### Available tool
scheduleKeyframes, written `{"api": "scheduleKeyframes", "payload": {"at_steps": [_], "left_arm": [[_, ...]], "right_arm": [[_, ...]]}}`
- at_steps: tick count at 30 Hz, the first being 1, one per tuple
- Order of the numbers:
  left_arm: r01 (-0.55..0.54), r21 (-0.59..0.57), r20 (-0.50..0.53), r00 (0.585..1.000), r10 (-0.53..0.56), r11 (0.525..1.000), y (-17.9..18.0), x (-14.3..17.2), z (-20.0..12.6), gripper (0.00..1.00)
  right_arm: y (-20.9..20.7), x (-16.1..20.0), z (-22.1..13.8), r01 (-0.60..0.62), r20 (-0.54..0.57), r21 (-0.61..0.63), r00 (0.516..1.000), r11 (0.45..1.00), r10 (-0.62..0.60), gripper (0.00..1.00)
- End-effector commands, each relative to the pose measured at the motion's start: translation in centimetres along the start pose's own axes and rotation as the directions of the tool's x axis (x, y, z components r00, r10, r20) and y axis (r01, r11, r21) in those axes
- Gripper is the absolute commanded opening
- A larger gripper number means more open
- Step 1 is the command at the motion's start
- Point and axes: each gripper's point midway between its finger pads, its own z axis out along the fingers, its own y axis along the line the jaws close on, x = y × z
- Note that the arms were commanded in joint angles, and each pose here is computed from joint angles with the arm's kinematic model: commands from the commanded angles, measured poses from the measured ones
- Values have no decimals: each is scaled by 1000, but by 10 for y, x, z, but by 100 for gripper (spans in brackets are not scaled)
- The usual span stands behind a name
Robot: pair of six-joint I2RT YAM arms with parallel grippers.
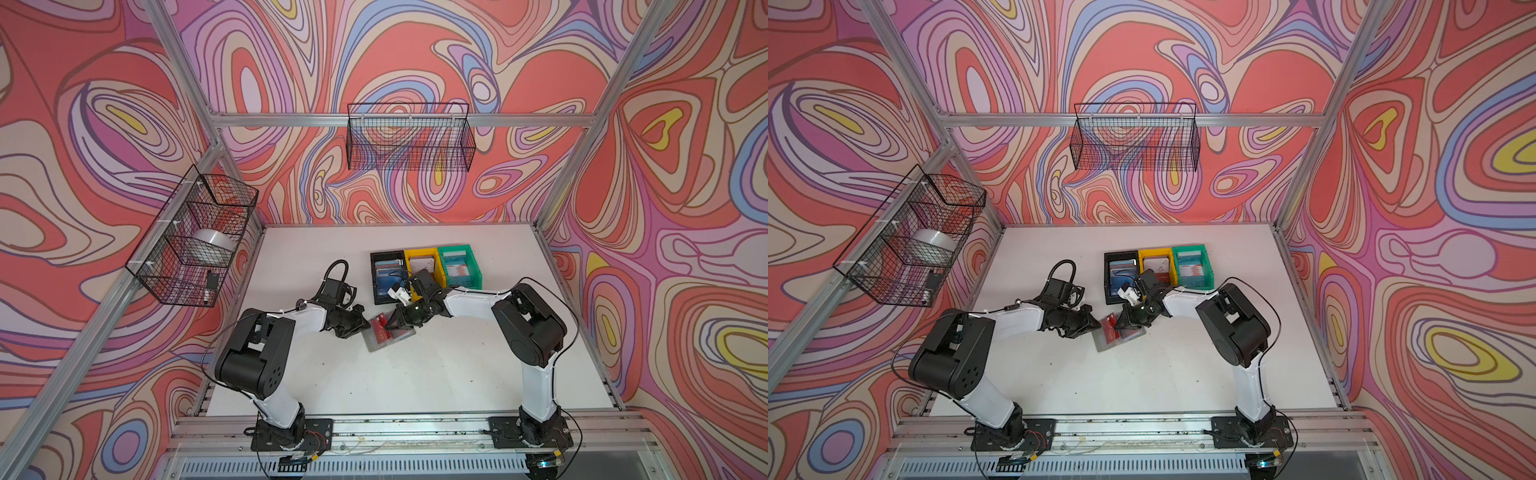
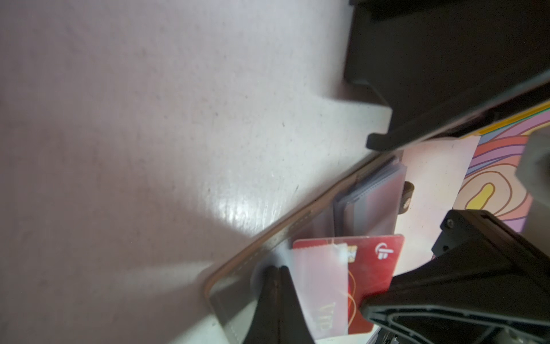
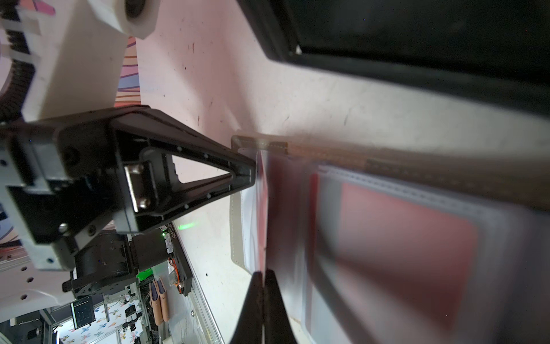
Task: Take the credit cards out of the card holder
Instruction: Take out the credit card from the card slot.
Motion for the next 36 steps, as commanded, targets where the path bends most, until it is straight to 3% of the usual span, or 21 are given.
{"api": "scheduleKeyframes", "payload": {"at_steps": [1, 21, 27, 30, 33, 36], "left_arm": [[45, -108, -50, 998, -50, 993, 34, 19, 8, 0], [15, -70, -67, 998, -20, 997, 21, 15, 4, 0], [-16, 66, -79, 997, 21, 998, -15, 4, -5, 0], [-10, 192, -80, 996, 26, 981, -42, -2, -15, 0], [-10, 321, -91, 995, 42, 947, -74, -7, -30, 0], [-2, 470, -79, 996, 44, 882, -106, -13, -51, 0]], "right_arm": [[-1, 1, -10, 17, 12, 29, 1000, 999, -17, 0], [23, 2, -52, 142, 1, 82, 990, 986, -142, 0], [39, -1, -76, 183, 19, 84, 983, 980, -185, 0], [50, -1, -91, 222, 23, 95, 974, 970, -225, 0], [53, 0, -105, 258, 4, 109, 966, 960, -260, 0], [63, -4, -122, 283, 29, 100, 957, 954, -288, 0]]}}
